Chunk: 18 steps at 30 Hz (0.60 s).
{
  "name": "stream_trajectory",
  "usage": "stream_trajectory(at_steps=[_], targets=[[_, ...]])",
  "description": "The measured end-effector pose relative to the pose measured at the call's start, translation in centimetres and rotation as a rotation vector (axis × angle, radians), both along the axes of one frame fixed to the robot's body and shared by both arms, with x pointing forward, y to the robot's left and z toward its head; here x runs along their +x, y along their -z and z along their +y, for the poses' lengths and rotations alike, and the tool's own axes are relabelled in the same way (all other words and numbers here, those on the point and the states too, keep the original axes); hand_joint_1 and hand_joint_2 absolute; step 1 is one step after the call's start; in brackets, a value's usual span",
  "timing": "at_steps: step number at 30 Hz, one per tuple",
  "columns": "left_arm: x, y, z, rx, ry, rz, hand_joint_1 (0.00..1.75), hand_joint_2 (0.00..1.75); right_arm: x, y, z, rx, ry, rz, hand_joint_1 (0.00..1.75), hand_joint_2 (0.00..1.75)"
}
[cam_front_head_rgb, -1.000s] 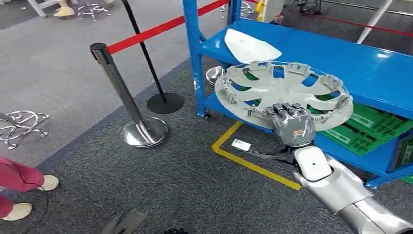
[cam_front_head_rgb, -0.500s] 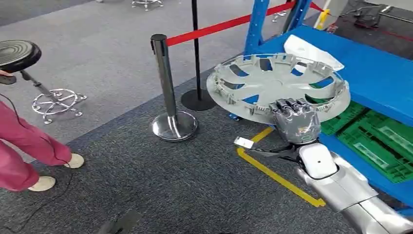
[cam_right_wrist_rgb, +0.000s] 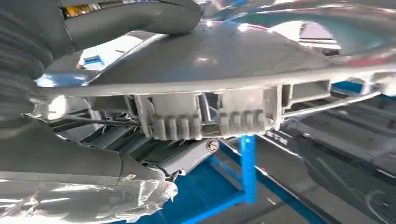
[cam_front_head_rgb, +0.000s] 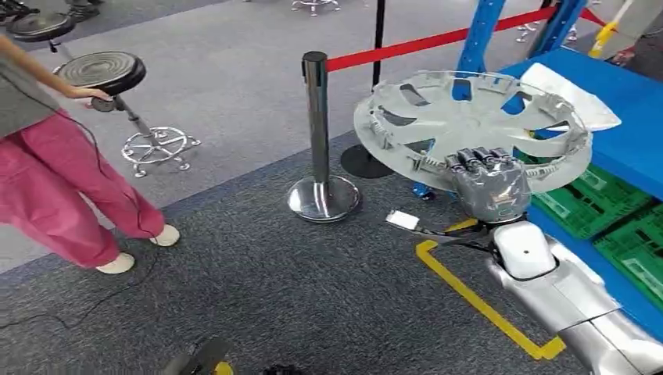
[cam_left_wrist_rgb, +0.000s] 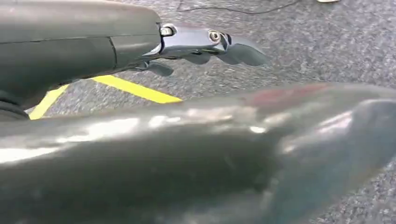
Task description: Take the parts from the cabinet and place them on the table.
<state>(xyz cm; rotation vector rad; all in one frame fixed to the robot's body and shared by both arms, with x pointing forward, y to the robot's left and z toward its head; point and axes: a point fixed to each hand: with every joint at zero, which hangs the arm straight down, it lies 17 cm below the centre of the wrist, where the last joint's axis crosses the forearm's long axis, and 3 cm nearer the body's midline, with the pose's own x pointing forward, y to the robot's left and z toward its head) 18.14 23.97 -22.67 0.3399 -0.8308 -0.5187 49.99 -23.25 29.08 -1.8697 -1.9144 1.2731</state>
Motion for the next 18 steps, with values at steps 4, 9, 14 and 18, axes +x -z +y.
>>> stream_trajectory(at_steps=[4, 9, 14, 18], targets=[[0.1, 0.0, 0.2, 0.004, -0.001, 0.003, 0.0, 0.0, -0.2, -0.7, -0.5, 0.001, 0.005, -0.015, 1.75, 1.75], [-0.2, 0.2, 0.3, 0.006, -0.002, 0.012, 0.0, 0.0, -0.3, -0.8, -0.9, -0.002, 0.01, -0.018, 1.75, 1.75], [0.0, 0.1, -0.2, -0.003, 0.008, 0.013, 0.0, 0.0, -0.7, -0.2, -1.6, -0.016, 0.014, -0.01, 1.75, 1.75], [0.0, 0.2, -0.3, -0.006, 0.018, 0.017, 0.0, 0.0, -1.2, -1.1, -2.4, -0.027, 0.018, -0.025, 1.75, 1.75]])
